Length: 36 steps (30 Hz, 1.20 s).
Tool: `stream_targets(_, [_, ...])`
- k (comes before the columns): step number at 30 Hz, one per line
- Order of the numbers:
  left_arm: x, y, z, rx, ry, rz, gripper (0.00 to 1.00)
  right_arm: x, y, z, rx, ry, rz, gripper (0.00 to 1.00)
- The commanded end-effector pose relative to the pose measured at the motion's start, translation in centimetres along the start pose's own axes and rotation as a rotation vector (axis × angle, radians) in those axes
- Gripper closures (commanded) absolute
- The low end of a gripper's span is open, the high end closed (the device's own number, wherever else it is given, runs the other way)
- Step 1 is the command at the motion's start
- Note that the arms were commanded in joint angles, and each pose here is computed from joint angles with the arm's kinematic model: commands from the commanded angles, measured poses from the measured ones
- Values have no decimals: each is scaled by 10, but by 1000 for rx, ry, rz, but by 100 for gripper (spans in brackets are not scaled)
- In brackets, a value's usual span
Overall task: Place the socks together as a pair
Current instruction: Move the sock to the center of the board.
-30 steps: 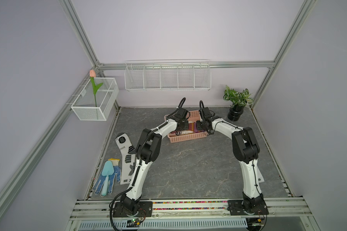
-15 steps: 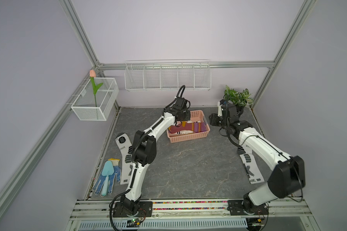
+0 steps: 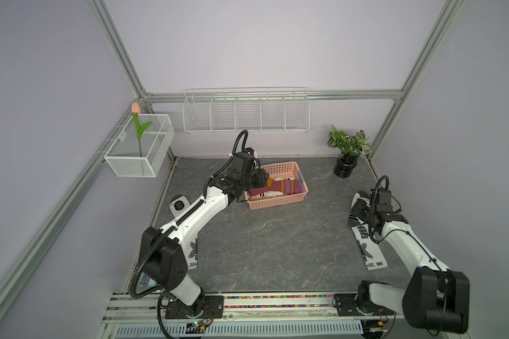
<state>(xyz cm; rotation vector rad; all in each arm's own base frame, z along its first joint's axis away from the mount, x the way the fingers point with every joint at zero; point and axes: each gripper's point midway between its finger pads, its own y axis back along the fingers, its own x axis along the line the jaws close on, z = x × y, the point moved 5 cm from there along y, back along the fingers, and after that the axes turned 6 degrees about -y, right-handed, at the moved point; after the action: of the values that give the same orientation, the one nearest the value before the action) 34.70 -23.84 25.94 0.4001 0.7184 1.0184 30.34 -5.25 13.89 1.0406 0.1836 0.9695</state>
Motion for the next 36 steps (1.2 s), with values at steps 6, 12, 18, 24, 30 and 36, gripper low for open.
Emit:
stream_targets(6, [47,19,-43,19,70,150,54,16,-45,21,69,34,-12,38])
stream_targets(12, [53,26,-61,21,88,137,54,21,-65,20,137,80,-35,45])
stream_targets(18, [59,23,-80,38,123,135,54,13,-78,10,191,163,-163,45])
stream_targets(24, [60,31,-85,11,143,118,55,9,-93,1,270,270,-252,48])
stream_targets(30, [62,35,-89,1,141,115,55,14,-98,-13,307,360,-314,73])
stream_targets(36, [65,36,-96,4,148,120,55,28,-76,-30,293,412,-267,91])
